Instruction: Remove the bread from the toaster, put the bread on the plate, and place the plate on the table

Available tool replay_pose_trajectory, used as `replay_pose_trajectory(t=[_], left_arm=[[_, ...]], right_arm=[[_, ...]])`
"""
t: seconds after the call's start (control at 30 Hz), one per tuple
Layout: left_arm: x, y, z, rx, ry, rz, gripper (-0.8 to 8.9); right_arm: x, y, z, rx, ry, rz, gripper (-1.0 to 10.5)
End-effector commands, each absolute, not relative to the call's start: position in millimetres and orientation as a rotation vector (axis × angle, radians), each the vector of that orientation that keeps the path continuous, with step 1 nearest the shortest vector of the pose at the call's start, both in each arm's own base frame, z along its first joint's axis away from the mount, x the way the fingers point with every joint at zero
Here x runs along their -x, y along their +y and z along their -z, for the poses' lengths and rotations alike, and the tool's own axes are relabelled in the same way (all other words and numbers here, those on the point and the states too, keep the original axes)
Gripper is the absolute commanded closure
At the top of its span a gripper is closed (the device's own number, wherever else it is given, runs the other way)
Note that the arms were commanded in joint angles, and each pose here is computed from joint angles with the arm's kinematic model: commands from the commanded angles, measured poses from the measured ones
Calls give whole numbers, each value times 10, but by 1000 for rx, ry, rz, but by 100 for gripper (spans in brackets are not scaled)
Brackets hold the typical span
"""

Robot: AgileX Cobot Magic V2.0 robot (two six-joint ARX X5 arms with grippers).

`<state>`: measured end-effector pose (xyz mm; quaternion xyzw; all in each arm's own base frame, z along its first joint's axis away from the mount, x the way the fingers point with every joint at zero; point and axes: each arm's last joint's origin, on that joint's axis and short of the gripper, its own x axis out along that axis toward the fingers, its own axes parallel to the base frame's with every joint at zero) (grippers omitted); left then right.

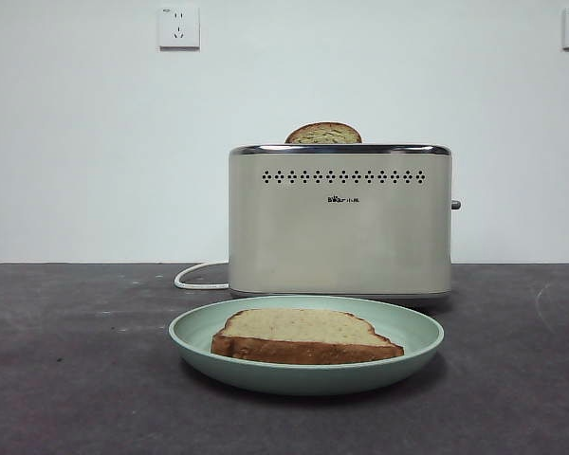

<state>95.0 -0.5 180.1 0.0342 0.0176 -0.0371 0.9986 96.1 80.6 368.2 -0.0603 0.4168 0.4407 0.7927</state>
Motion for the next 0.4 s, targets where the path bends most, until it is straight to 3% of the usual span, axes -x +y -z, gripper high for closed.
replay_pose_trajectory(t=[0.03,0.3,0.4], left_arm=[[-957,-1,-1671,-68,38,71,817],[-959,4,-1464,-42,184,54,817],[-961,3,-1472,-36,175,60,817]], right_arm=[[-961,807,-3669,135,893,-951,944],[-961,807,-3669,135,893,-951,944],[-961,807,-3669,135,893,-952,944]])
